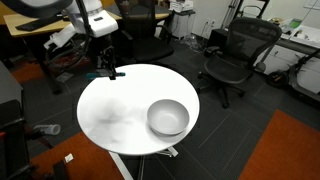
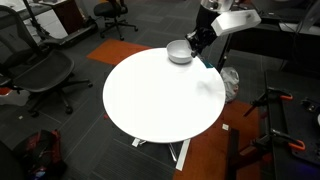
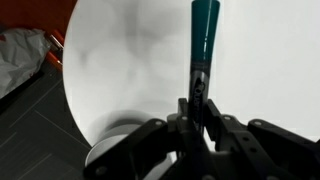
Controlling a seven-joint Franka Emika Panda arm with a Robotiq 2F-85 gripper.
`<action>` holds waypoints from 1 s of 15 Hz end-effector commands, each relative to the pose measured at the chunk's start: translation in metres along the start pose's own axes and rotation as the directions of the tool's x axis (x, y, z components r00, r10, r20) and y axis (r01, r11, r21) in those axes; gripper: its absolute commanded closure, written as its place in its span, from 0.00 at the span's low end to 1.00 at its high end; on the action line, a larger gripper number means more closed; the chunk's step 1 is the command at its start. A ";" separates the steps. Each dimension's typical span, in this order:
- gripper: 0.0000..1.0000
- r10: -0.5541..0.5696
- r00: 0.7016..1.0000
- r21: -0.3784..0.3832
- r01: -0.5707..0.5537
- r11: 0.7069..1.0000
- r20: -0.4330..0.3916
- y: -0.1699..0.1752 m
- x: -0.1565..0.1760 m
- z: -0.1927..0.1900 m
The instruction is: Remove the marker from the bowl and put it on the table
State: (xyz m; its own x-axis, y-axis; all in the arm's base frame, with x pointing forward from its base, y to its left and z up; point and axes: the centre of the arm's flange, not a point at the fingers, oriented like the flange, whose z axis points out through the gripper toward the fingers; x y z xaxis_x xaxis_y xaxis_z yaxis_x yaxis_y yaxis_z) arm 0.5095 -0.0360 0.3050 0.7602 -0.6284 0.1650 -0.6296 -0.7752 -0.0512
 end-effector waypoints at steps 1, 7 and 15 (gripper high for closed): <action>0.95 -0.060 0.998 0.010 0.060 0.998 0.015 -0.007 0.007 0.031; 0.95 -0.091 0.995 -0.036 0.093 0.995 0.036 -0.011 -0.001 0.075; 0.95 -0.110 0.990 -0.051 0.115 0.992 0.090 -0.015 -0.013 0.117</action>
State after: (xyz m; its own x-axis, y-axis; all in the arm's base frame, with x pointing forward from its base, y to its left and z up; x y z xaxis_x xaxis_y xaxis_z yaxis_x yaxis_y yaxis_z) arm 0.5218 -0.0255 0.1998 0.8281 -0.5556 0.0739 -0.5589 -0.8286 0.0324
